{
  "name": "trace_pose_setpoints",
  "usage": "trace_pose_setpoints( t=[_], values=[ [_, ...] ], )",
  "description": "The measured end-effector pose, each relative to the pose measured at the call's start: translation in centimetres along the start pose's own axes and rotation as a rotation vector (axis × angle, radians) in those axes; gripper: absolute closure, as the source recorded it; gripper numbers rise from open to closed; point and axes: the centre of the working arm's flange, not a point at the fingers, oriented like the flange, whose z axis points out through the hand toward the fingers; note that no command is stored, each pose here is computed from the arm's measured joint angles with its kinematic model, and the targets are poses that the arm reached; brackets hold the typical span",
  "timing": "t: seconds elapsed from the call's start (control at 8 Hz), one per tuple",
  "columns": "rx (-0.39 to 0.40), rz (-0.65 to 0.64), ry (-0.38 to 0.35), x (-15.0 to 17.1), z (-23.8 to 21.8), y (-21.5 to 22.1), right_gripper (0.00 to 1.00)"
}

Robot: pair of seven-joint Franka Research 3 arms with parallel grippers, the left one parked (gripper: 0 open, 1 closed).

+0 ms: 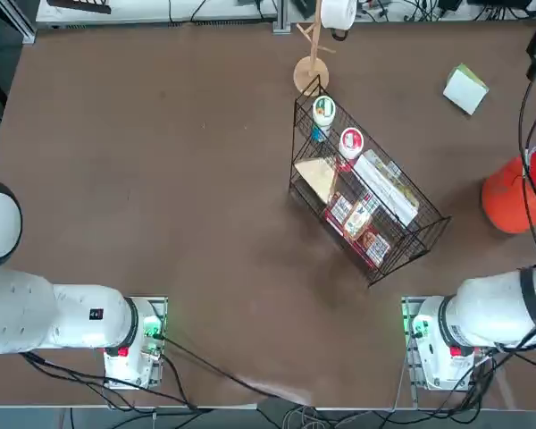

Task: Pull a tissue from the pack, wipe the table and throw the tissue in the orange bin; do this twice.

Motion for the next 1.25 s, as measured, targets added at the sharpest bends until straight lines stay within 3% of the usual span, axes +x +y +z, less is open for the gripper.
trace_pose_setpoints(
  t=[0.25, 0.5, 0.75, 1.25],
  values=[
    [0.070, 0.011, 0.097, 0.7, -3.8, -2.8, 0.00],
    [0.110, 0.063, 0.142, 1.2, -6.9, -7.4, 0.00],
    [0.126, 0.083, 0.175, 0.9, -9.2, -11.2, 0.00],
    [0.123, 0.041, 0.228, -0.9, -11.4, -14.1, 0.00]
  ],
)
